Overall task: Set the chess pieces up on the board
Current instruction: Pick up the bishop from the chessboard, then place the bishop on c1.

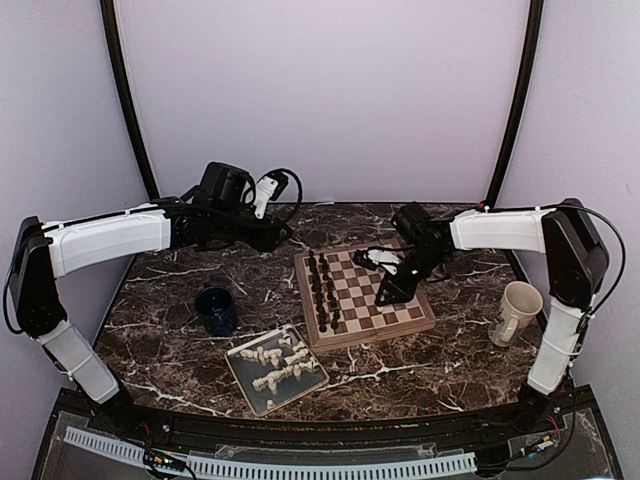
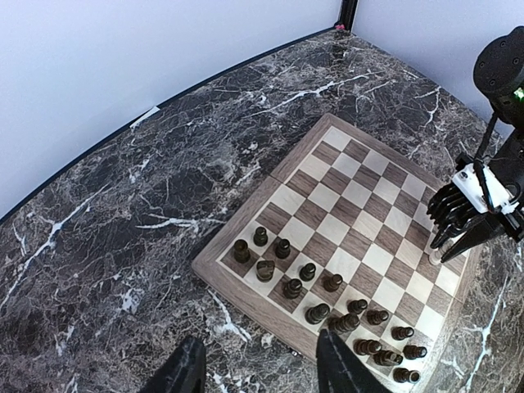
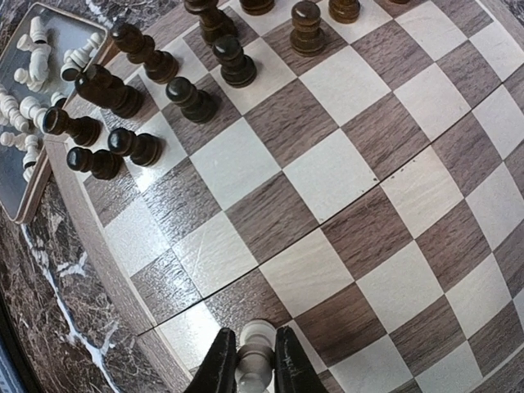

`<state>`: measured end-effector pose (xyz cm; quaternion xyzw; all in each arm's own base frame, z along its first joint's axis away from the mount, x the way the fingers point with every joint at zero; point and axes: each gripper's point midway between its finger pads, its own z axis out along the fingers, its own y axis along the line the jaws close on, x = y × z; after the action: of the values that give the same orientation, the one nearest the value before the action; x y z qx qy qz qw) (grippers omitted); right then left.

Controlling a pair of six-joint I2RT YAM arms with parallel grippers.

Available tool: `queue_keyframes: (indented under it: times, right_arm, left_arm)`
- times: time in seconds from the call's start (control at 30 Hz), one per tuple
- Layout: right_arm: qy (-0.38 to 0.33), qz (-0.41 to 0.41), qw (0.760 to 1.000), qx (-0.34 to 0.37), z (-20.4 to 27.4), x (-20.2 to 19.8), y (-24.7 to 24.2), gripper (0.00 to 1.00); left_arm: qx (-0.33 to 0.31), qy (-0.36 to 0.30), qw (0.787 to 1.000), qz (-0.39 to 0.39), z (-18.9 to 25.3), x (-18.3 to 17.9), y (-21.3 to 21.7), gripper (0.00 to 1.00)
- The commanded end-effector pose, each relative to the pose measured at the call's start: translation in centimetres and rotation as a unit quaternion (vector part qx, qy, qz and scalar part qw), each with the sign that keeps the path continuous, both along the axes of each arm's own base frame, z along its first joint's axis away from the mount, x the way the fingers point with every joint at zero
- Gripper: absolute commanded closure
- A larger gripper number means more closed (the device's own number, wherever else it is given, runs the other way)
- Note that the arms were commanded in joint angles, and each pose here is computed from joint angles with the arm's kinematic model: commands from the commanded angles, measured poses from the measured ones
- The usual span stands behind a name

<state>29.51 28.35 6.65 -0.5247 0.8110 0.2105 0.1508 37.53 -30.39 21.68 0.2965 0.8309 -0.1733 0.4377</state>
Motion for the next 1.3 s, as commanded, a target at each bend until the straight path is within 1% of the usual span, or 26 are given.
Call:
queue_keyframes:
  times: [0.0,0.17,0.27,0.4,0.57,0.83,1.13,1.27]
  right_arm:
    - [-0.021,-0.011,1.0,-0.006,0.4,1.0,0.2,0.87]
    - [-0.053,-0.03,0.998,-0.027,0.7,1.9,-0.9,0.93]
    - [-0.075,-0.048,0.995,-0.039,1.3,2.8,-2.1,0.95]
    - [-0.079,-0.075,0.993,-0.047,1.4,3.8,-3.8,0.96]
    - [-0.087,-0.103,0.99,-0.05,1.5,4.7,-5.8,0.96]
    - [-0.089,-0.131,0.986,-0.048,1.2,5.7,-6.9,0.94]
    - [-0.065,-0.112,0.991,-0.03,1.2,4.6,-6.3,0.91]
    - [-0.065,-0.109,0.991,-0.032,1.1,4.1,-6.6,0.9]
  left_arm:
    - [-0.013,-0.003,1.0,-0.004,0.6,-0.2,0.1,0.52]
    - [-0.012,0.0,1.0,-0.007,0.4,-0.2,0.0,0.52]
    - [-0.014,0.0,1.0,-0.007,0.5,-0.2,-0.1,0.52]
    - [-0.012,0.002,1.0,-0.008,0.3,-0.2,-0.1,0.52]
    - [-0.013,0.003,1.0,-0.008,0.2,-0.2,-0.2,0.52]
    - [-0.012,0.005,1.0,-0.009,0.1,-0.2,-0.2,0.52]
    - [-0.01,0.003,1.0,-0.011,0.2,-0.2,-0.2,0.52]
    - [-0.01,0.003,1.0,-0.011,0.2,-0.3,-0.1,0.52]
